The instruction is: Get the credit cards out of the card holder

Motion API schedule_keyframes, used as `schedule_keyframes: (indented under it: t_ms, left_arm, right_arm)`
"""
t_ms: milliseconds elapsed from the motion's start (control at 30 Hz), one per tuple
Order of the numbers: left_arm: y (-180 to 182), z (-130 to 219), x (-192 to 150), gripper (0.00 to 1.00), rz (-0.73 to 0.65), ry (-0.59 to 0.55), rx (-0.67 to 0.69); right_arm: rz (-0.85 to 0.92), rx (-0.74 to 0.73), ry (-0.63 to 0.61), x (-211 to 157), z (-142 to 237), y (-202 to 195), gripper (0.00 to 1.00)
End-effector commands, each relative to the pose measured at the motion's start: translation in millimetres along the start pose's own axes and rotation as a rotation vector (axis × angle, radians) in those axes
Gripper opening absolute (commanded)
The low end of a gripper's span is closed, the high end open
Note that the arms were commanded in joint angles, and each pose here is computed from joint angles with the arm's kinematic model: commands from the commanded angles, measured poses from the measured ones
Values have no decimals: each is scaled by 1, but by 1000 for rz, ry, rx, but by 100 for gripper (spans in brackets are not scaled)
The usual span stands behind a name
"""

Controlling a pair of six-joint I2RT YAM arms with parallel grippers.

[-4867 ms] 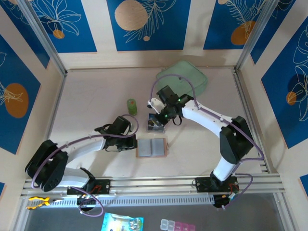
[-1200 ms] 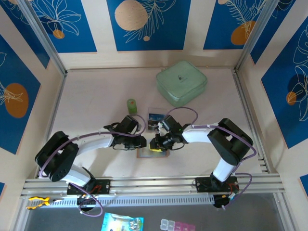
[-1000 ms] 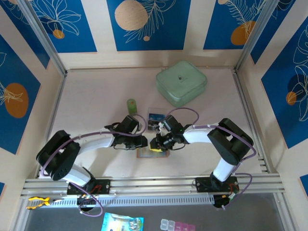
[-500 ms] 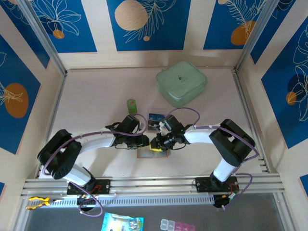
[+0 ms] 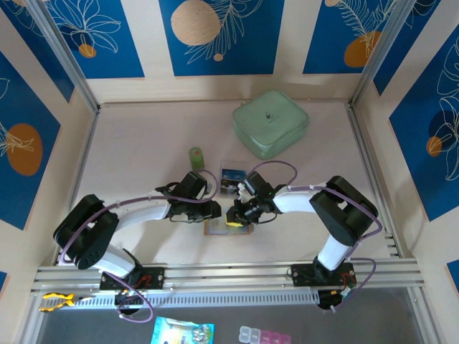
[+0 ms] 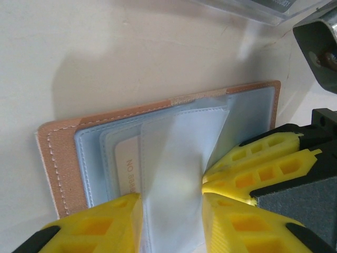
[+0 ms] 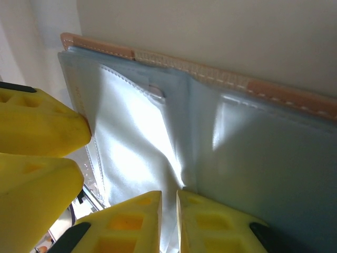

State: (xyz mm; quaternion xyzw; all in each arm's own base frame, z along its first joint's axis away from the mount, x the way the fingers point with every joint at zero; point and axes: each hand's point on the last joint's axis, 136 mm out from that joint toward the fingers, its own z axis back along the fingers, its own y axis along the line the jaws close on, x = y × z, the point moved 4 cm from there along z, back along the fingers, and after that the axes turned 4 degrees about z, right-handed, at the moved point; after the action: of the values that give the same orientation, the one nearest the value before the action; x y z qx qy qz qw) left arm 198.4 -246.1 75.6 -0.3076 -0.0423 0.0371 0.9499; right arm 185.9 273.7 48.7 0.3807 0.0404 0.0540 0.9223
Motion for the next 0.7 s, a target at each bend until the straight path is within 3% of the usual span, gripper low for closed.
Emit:
schedule_keyframes:
  t_ms: [0,367,533,667]
  left_arm:
    - [-1,-3,-1,35,-3,15,18]
    - [5,-3,0,41,3,14,62]
    - [-11,-6,2,35,-7,21,-47]
    - [-18,-3,3,31,-14,15,-74]
  right_arm:
    - [-35,-63,25,-5,-4,-15,16]
    - [-32,-32,26,-5,-5,-12,13]
    - [-23,12,23,-5,-5,-6,13]
    - [-19,34,18,-4,1,6,19]
